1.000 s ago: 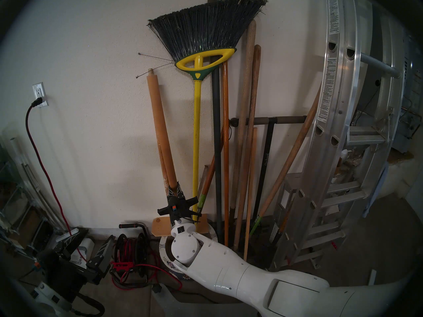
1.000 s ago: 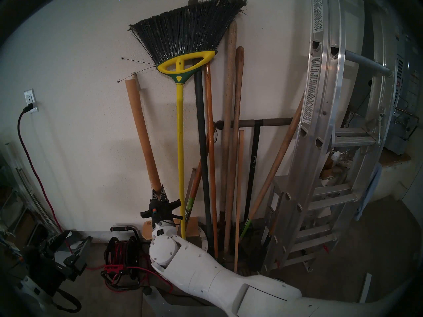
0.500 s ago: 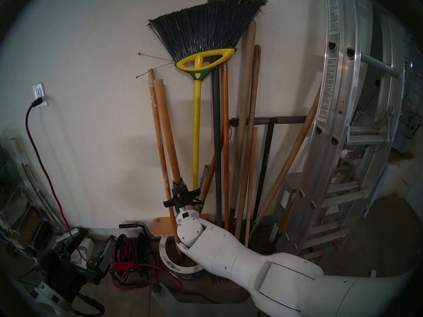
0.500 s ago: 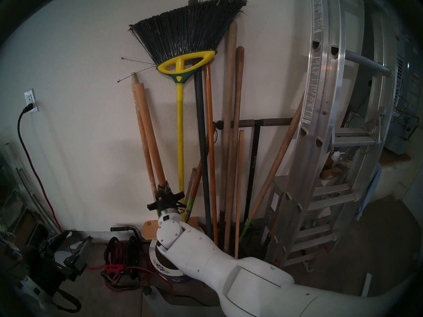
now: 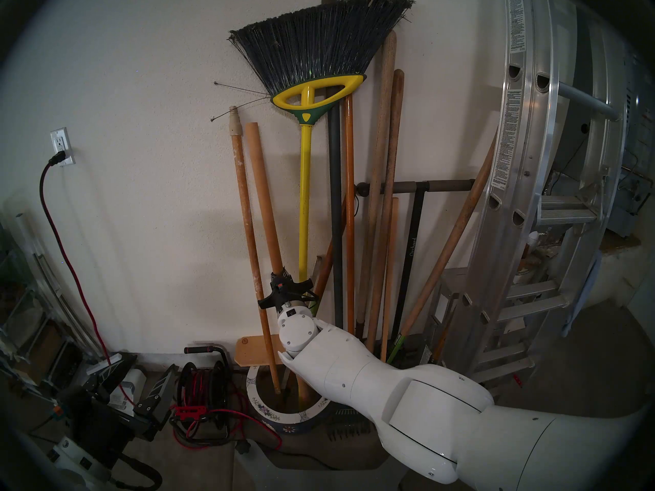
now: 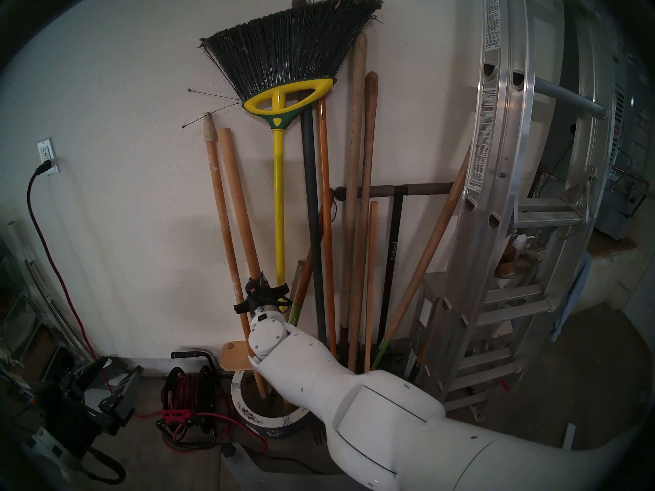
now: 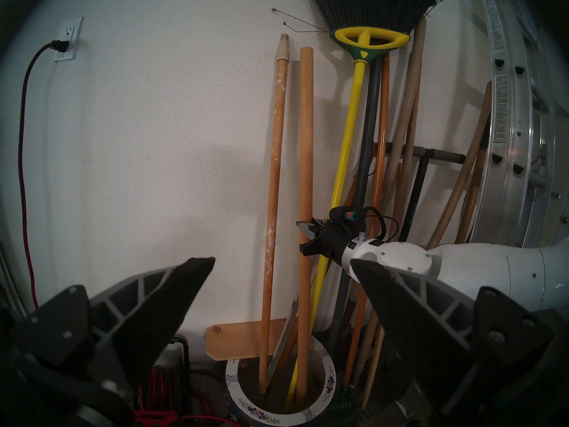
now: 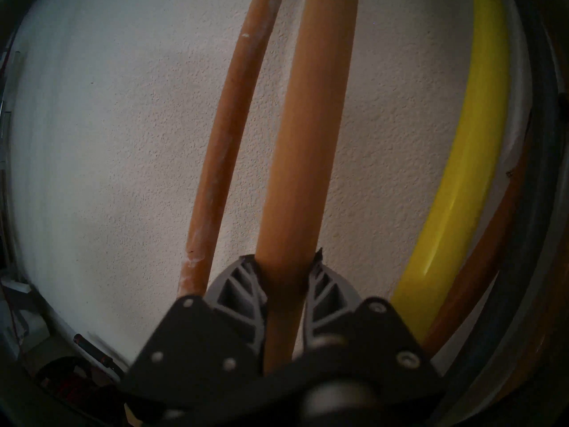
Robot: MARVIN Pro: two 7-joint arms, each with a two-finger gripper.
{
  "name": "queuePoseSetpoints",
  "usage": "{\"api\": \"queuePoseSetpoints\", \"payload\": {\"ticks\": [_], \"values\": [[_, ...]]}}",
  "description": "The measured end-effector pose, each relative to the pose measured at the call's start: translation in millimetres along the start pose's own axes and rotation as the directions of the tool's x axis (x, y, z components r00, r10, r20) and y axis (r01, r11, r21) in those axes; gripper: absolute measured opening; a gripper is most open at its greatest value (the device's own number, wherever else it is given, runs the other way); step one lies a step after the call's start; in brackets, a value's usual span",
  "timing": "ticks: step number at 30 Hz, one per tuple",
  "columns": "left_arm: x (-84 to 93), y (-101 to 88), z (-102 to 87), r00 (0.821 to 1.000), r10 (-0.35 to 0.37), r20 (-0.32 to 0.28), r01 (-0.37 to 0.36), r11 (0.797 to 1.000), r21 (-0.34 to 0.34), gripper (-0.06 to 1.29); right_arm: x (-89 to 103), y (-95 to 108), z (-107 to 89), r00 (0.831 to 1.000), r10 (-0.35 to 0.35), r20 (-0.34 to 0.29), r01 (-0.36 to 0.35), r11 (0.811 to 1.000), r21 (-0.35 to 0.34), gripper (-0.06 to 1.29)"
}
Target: Put wooden sticks into the pot
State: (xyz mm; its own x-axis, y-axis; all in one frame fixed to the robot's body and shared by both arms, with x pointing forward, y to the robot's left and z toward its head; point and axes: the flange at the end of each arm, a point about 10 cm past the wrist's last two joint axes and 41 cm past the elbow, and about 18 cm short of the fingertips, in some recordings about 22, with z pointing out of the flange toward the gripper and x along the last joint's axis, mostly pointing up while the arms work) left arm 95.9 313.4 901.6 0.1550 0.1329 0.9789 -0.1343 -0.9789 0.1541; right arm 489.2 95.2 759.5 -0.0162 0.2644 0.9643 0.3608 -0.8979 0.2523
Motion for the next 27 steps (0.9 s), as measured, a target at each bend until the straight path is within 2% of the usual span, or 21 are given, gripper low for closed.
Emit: {"api": "queuePoseSetpoints", "payload": {"ticks": [16, 27], "values": [[0.0, 0.0, 0.0, 1.0, 0.0, 0.0, 0.0, 1.0, 0.0, 1.27, 8.2, 1.1, 12.2, 0.999, 0.019, 0.029, -0.019, 0.999, 0.026, 0.17], [-0.1, 0.0, 0.0, 1.0, 0.0, 0.0, 0.0, 1.0, 0.0, 1.27, 13.7, -1.3, 15.7, 0.999, 0.028, 0.024, -0.029, 0.999, 0.043, 0.17]]}}
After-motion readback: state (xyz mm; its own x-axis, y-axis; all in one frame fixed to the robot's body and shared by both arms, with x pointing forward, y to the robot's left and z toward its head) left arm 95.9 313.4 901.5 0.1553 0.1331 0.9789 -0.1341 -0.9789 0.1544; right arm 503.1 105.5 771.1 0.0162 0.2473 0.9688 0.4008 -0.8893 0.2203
